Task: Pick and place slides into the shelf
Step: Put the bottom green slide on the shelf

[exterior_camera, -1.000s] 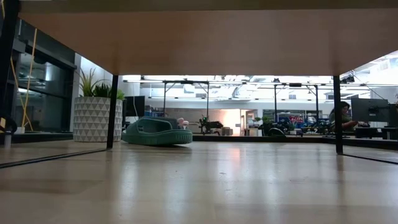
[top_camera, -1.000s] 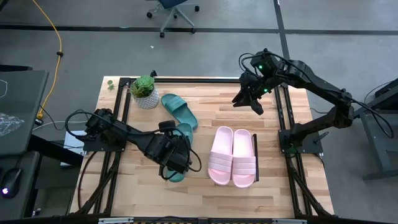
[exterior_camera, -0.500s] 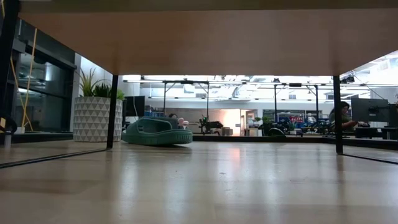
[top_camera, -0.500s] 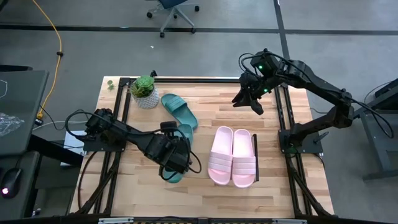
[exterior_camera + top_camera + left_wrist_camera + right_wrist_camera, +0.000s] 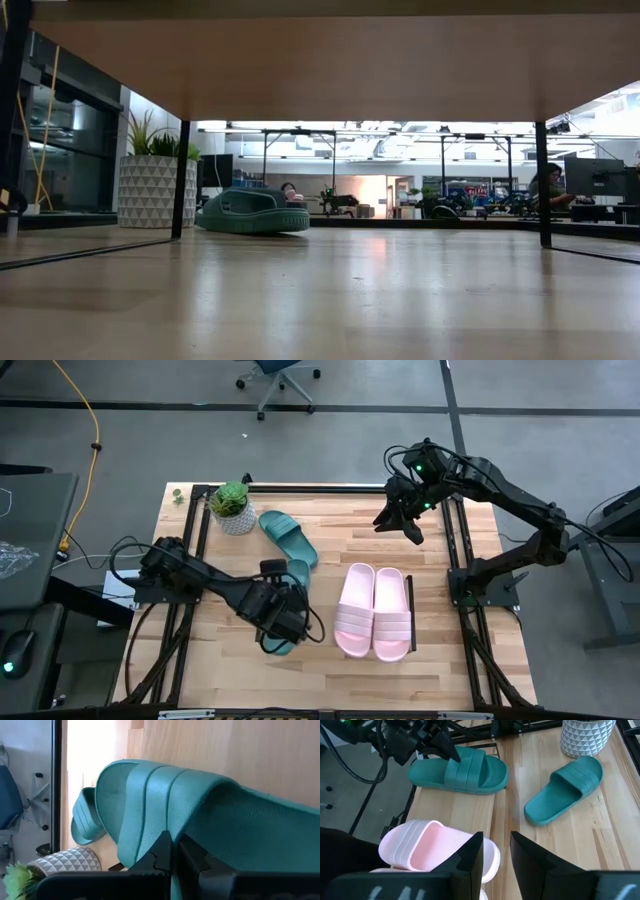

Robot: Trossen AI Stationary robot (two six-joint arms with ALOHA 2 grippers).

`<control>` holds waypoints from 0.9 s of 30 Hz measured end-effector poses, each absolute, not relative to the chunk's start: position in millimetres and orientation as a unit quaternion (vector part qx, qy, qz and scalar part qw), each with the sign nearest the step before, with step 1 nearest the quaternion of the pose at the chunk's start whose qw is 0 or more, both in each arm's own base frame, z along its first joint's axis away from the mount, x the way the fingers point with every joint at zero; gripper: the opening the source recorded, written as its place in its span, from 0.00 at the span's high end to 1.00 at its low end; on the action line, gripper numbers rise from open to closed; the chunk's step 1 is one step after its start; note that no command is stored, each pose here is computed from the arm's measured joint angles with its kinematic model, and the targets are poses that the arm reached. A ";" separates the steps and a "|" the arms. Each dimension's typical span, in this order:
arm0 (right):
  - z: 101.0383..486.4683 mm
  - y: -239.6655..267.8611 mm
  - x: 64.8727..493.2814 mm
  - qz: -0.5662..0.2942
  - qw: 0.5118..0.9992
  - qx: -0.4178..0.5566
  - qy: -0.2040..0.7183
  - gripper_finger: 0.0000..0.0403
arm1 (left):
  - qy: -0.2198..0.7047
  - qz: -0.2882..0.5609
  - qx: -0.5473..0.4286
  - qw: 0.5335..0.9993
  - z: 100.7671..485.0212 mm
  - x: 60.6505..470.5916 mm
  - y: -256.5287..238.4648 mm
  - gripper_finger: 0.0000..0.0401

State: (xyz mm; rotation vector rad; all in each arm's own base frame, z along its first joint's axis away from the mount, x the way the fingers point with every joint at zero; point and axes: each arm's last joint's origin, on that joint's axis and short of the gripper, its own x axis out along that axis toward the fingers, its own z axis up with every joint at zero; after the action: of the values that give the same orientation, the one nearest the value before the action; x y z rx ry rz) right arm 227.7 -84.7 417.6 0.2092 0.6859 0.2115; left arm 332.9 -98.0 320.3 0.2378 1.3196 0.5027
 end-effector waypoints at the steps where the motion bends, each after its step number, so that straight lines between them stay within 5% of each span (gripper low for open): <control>1: 417.6 -84.7 227.7 0.103 0.931 0.102 0.335 0.78 | 0.606 0.230 0.111 0.753 319.6 332.5 -97.9 1.00; 27: 417.8 -90.3 225.8 0.090 0.933 0.105 0.333 0.78 | 0.603 0.240 0.112 0.753 319.2 332.2 -97.1 1.00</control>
State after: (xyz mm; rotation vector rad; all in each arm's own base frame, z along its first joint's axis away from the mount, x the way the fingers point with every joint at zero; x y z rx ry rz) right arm 225.8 -90.3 417.8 0.2143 0.6817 0.1831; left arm 332.2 -97.1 319.2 0.2443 1.3162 0.5240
